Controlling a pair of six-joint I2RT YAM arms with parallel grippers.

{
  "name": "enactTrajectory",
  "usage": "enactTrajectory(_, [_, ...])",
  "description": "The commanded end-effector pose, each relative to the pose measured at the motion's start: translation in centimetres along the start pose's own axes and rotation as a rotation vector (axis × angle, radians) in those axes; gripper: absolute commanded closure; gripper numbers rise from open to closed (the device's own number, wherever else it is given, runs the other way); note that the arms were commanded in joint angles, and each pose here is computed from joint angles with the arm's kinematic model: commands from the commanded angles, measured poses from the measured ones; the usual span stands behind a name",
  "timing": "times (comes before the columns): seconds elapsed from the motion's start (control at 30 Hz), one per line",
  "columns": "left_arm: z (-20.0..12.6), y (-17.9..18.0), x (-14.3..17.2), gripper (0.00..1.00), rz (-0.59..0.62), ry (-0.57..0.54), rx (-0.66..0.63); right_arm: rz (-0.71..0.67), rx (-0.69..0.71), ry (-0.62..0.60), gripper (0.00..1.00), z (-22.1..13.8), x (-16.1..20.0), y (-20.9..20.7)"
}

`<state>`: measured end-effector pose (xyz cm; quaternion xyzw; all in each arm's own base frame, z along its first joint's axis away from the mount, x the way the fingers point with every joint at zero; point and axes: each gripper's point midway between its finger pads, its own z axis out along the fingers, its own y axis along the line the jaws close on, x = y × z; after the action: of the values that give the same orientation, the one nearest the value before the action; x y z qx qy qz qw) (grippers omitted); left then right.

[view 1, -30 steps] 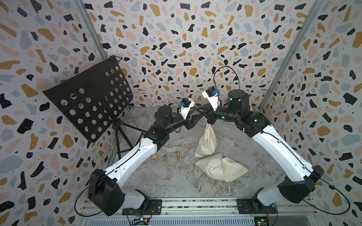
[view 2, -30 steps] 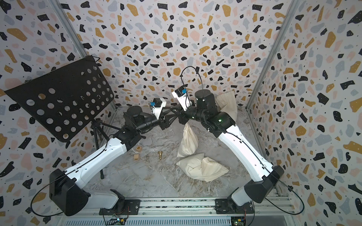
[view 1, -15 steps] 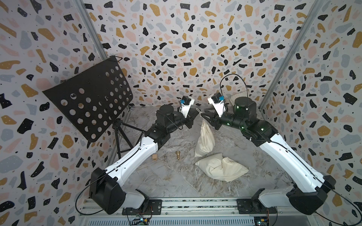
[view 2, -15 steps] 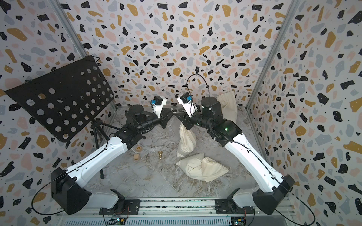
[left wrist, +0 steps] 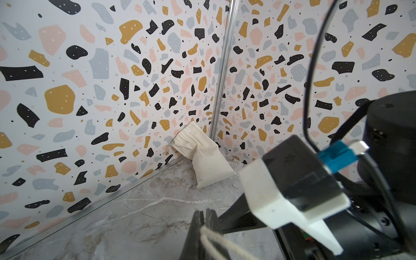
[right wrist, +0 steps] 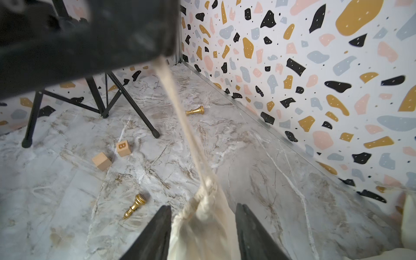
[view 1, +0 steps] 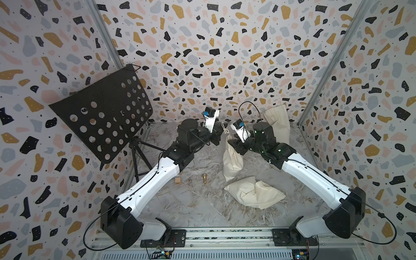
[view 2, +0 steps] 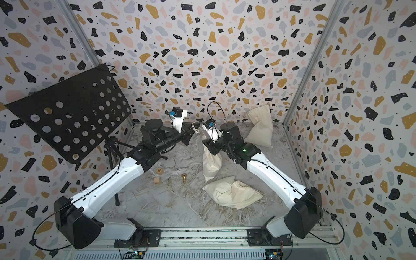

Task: Close the soil bag
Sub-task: Frap the soil bag at the center of the board.

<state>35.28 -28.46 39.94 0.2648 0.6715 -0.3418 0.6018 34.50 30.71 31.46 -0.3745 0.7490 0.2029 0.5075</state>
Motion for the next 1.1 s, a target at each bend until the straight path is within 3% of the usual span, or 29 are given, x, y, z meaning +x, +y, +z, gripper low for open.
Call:
enactTrajectory(0.0, [-1.1, -1.2, -4.4, 1.00, 0.020, -0.117, 0.034, -0.012, 0.011, -0.154, 0.59, -1.6, -5.4, -0.5])
enactTrajectory(0.27, [-1.1, -1.3, -4.3, 1.00, 0.020, -0.115, 0.038, 0.052, -0.052, -0.204, 0.75, -1.0, -6.8, -1.3])
enactTrajectory(0.47, [-1.7, -1.8, -5.4, 1.00, 0.023, -0.138, 0.050, 0.096, -0.085, -0.165, 0.91, 0.4, -4.9, -1.5])
enactTrajectory(0.87, [-5.5, -4.5, -15.3, 1.00, 0.063, -0.281, 0.113, 0.159, 0.037, 0.159, 0.94, 5.9, 9.6, -3.8])
enactTrajectory(1.07, [-6.7, -5.2, -18.0, 1.00, 0.076, -0.313, 0.124, 0.171, 0.075, 0.271, 0.92, 7.7, 14.6, -4.7])
